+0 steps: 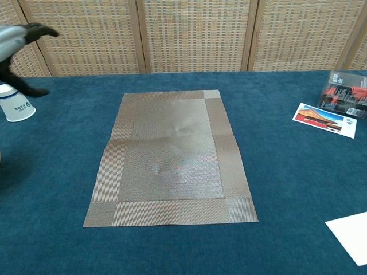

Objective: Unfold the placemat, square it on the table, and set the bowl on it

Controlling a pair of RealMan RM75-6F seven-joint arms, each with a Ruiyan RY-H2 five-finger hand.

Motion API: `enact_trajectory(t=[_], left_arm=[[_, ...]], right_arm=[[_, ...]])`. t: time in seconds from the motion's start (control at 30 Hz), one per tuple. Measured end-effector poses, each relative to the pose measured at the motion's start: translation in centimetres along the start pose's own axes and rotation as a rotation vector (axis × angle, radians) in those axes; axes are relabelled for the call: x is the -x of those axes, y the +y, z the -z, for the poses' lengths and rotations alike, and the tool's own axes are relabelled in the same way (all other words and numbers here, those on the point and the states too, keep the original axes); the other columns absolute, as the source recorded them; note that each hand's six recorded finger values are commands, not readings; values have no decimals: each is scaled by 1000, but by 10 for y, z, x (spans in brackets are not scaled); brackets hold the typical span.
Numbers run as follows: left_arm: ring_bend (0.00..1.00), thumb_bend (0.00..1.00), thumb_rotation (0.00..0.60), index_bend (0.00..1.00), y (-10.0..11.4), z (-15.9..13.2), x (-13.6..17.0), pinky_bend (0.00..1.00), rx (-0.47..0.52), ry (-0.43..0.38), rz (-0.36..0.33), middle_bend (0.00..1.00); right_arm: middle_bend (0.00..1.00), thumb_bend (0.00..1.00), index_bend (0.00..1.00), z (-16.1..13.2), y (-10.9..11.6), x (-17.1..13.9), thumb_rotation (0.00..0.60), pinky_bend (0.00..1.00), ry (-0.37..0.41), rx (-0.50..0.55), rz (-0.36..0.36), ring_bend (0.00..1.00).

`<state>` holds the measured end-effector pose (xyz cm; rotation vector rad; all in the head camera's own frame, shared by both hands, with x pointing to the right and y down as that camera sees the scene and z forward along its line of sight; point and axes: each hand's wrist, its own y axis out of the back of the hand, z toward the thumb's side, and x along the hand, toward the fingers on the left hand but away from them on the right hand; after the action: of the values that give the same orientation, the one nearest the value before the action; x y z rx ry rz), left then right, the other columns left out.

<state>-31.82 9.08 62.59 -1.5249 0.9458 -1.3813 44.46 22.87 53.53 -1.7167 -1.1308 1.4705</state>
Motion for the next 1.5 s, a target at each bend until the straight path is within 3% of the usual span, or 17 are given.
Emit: enact_trajectory(t=[0.17, 0.27, 0.47, 0.87, 1.07, 1.2, 1.5], left_arm=[[0, 242, 600, 24, 3, 49, 82, 0, -18, 82, 46, 0], [0, 242, 600, 15, 4, 60, 117, 0, -35, 93, 53, 0], [0, 242, 600, 9, 6, 72, 155, 0, -45, 106, 46, 0], [0, 242, 600, 9, 17, 85, 167, 0, -10, 119, 15, 0], [0, 242, 600, 8, 17, 87, 167, 0, 1, 124, 23, 0], [0, 242, 600, 8, 18, 90, 167, 0, 12, 130, 26, 0], [0, 242, 600, 8, 15, 95, 164, 0, 25, 138, 51, 0]], right_arm=[[0, 31, 86, -4, -3, -3, 600, 0, 18, -16, -3, 0], [0, 25, 86, -4, -5, -4, 600, 0, 20, -28, -7, 0], [0, 20, 86, -8, -9, -5, 600, 0, 36, -46, -10, 0], [0, 20, 103, -41, -33, -1, 600, 0, 145, -97, -47, 0], [0, 20, 112, -92, -61, 6, 600, 0, 263, -141, -88, 0], [0, 25, 128, -137, -92, 10, 600, 0, 344, -132, -146, 0], [0, 59, 150, -204, -138, 24, 600, 0, 417, -91, -219, 0]])
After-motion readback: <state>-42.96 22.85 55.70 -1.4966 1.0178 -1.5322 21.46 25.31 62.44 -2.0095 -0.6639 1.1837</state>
